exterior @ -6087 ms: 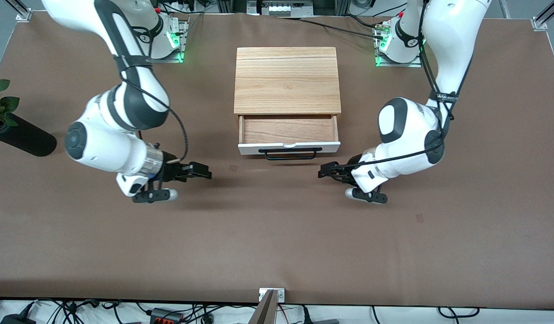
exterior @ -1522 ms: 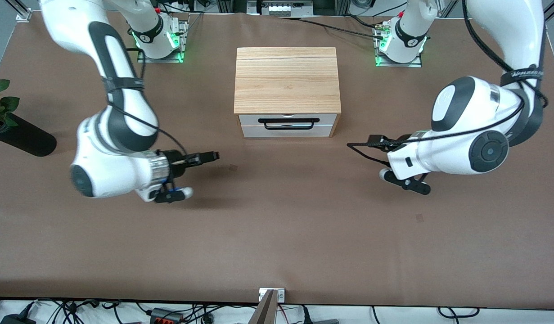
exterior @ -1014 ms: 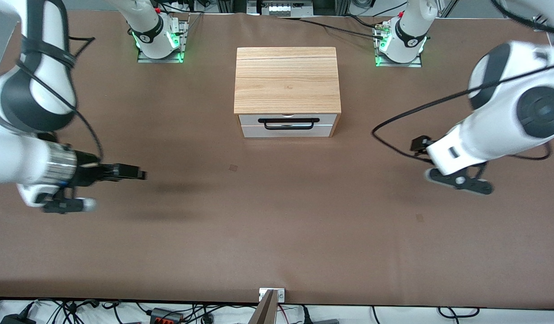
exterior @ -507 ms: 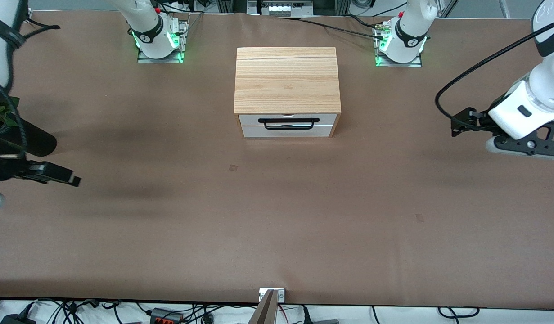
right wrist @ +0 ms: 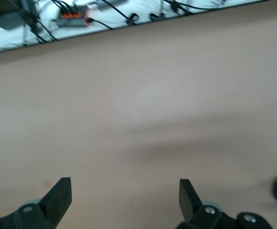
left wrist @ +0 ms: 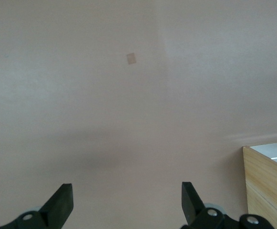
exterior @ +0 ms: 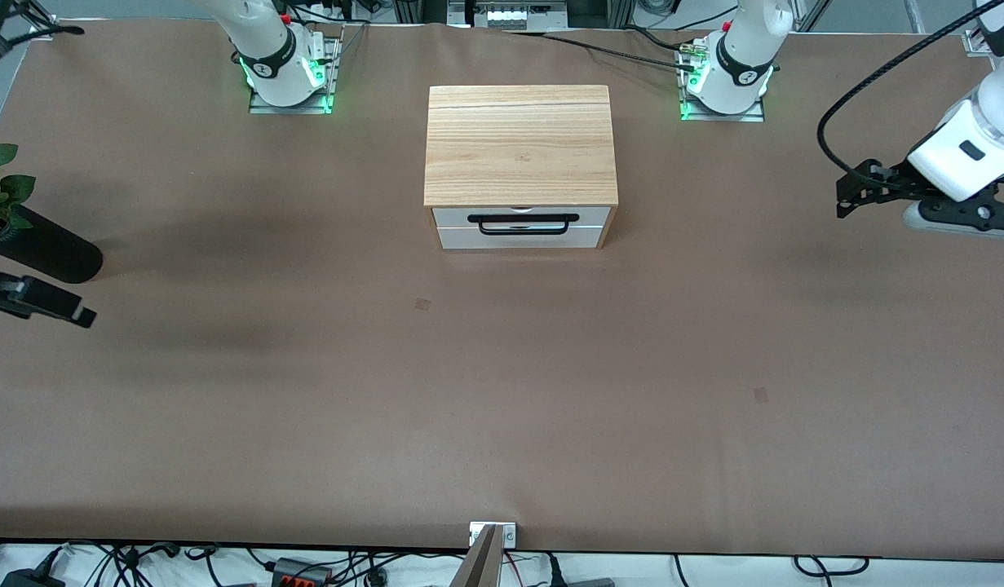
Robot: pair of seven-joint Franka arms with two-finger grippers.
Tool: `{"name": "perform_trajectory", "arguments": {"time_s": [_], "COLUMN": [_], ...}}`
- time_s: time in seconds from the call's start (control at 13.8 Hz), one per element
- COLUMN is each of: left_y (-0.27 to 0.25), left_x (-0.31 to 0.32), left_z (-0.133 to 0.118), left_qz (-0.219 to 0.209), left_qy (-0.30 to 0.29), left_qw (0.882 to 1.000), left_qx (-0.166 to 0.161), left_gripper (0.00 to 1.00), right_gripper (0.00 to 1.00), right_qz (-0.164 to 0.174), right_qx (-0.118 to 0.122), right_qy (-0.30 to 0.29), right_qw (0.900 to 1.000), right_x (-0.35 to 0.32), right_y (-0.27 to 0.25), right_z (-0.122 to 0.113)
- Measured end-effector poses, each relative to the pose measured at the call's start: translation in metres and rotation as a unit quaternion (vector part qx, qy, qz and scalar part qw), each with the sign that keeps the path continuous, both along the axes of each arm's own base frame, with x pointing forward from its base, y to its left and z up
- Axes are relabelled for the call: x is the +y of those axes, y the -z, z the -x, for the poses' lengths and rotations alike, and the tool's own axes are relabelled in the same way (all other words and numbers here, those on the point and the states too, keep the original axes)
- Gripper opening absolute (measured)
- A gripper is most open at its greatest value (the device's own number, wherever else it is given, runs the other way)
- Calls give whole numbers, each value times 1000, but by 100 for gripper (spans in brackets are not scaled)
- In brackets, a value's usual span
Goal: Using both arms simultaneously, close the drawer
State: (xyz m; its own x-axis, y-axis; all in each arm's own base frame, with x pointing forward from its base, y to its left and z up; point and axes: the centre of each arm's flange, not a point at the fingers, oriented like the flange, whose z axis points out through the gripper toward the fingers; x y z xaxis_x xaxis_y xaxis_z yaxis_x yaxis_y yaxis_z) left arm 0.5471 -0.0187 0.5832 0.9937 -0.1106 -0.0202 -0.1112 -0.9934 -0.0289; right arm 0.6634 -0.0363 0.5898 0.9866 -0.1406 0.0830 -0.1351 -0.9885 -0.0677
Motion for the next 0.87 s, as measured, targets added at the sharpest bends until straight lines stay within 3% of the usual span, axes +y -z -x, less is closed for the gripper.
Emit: {"name": "perform_trajectory", "arguments": {"time_s": [0.14,0.29,0.65,0.87], "left_y": [0,-1,-2,-2], "left_x": [-2,-11,-12,-13], "left_z": [0,1,-1,-1], "left_qz": [0,0,1,1], "left_qy": [4,14,19,20], "left_qw": [1000,1000,1000,1000], "left_qx": [0,0,-6,-7], "left_gripper": [100,100,100,100], "right_gripper": [100,100,100,100], "right_qz": [55,65,18,3], "right_qx": [21,36,31,27], "right_qy": [-45,-75,-36,-37], "right_qw": [997,994,999,999], "right_x": [23,52,1,2], "right_y": [-3,-3,-11,-18], "right_z": [25,45,56,61]}}
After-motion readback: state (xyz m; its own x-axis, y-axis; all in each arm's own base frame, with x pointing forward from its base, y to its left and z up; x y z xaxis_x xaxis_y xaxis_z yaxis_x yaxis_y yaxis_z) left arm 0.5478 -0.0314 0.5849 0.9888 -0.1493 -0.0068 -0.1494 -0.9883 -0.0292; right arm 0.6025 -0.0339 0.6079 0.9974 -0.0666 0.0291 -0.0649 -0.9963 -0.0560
